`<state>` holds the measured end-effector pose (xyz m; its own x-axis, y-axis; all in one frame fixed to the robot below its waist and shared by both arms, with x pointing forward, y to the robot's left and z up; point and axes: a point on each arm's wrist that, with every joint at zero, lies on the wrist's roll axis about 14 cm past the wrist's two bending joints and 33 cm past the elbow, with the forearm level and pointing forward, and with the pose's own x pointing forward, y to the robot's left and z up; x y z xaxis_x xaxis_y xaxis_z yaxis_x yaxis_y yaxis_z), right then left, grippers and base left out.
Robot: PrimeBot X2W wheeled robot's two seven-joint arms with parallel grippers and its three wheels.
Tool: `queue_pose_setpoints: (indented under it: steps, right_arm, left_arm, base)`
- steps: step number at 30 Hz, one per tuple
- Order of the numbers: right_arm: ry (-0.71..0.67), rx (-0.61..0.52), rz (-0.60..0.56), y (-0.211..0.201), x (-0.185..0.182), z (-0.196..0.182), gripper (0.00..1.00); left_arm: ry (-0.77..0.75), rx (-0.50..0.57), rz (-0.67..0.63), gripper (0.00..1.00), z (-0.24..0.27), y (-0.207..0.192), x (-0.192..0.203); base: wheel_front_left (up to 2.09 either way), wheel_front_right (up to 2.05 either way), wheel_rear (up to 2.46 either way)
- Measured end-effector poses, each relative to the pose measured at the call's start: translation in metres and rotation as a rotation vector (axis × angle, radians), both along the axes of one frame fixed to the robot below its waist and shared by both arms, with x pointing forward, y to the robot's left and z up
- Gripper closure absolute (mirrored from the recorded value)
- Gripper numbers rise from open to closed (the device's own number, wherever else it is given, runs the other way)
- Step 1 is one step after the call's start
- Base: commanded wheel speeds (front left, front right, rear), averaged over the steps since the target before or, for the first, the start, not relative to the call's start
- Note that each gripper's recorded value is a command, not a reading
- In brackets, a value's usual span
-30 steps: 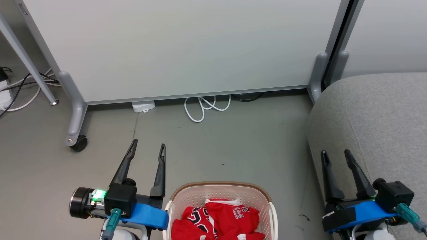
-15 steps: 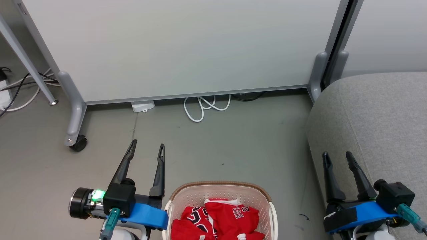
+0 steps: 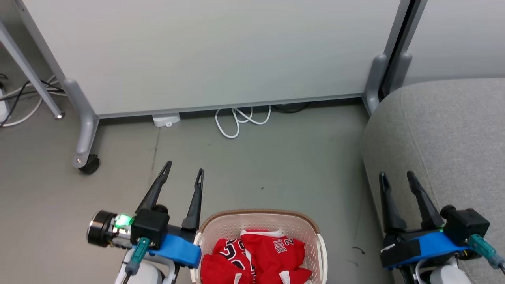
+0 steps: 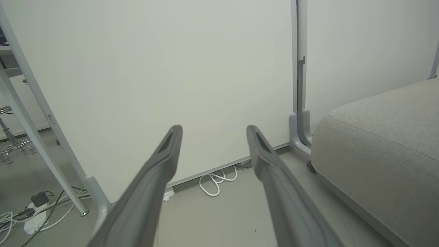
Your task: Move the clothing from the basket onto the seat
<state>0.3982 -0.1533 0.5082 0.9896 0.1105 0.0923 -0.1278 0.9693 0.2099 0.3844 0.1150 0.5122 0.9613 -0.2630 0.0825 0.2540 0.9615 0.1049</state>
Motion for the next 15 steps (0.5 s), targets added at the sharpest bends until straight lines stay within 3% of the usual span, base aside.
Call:
queue_pose_setpoints:
  steps: [15]
  right_arm:
    - [-0.006, -0.013, 0.004, 0.001, 0.04, -0.006, 0.0]
  left_arm:
    - [0.174, 0.187, -0.279, 0.0, -0.068, -0.048, 0.034]
  base:
    - [0.0, 0.0, 0.0]
